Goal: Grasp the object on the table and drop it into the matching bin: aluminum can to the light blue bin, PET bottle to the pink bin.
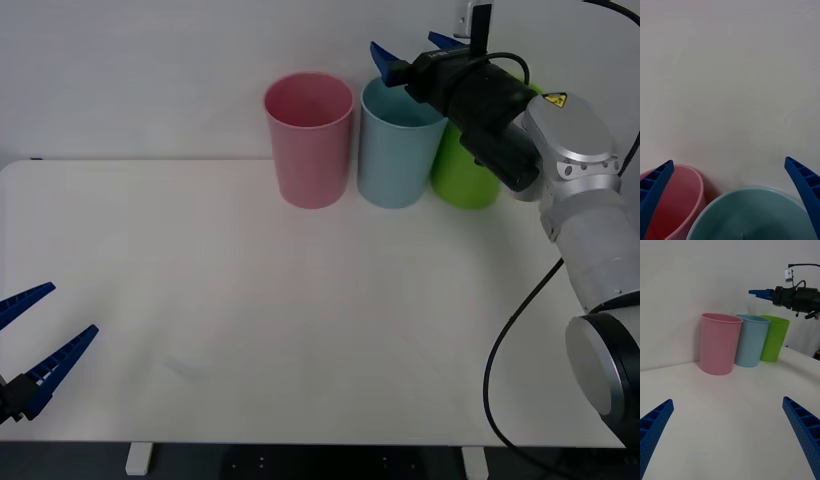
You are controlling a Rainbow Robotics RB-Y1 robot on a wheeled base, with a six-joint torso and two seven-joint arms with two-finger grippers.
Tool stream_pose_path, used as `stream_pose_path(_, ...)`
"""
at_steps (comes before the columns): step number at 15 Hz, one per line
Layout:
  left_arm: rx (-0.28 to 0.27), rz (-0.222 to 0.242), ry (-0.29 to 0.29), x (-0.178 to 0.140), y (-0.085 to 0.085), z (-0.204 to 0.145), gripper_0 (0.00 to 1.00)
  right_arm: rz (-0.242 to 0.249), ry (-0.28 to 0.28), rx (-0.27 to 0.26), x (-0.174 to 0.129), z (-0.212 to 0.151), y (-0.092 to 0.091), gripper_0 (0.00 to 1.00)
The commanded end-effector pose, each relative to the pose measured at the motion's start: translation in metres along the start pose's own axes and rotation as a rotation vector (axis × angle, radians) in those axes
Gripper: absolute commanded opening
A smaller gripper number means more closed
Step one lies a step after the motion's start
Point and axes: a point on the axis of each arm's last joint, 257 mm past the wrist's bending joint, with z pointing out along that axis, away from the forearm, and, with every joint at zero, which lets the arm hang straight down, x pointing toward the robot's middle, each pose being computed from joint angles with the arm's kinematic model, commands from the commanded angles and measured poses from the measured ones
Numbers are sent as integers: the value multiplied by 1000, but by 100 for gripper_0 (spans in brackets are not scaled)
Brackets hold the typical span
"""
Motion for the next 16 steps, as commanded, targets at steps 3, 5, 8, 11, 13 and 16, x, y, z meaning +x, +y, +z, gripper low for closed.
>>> stream_pose_path(3, 0, 0, 0, 0, 0, 0, 100, -20, -38, -18, -1, -34, -3, 100)
stream_pose_path(5, 0, 0, 0, 0, 0, 0, 100, -32, -44, -32, 1, -49, -3, 100)
stream_pose_path(8, 0, 0, 0, 0, 0, 0, 100, -47, -39, -64, 9, -78, -3, 100)
stream_pose_path(11, 0, 0, 0, 0, 0, 0, 100, -73, -27, -76, 21, -111, -9, 100)
stream_pose_path(13, 0, 0, 0, 0, 0, 0, 100, -96, -25, -93, 26, -134, -6, 100)
stream_pose_path(16, 0, 0, 0, 0, 0, 0, 100, -175, -12, -115, 39, -169, -1, 100)
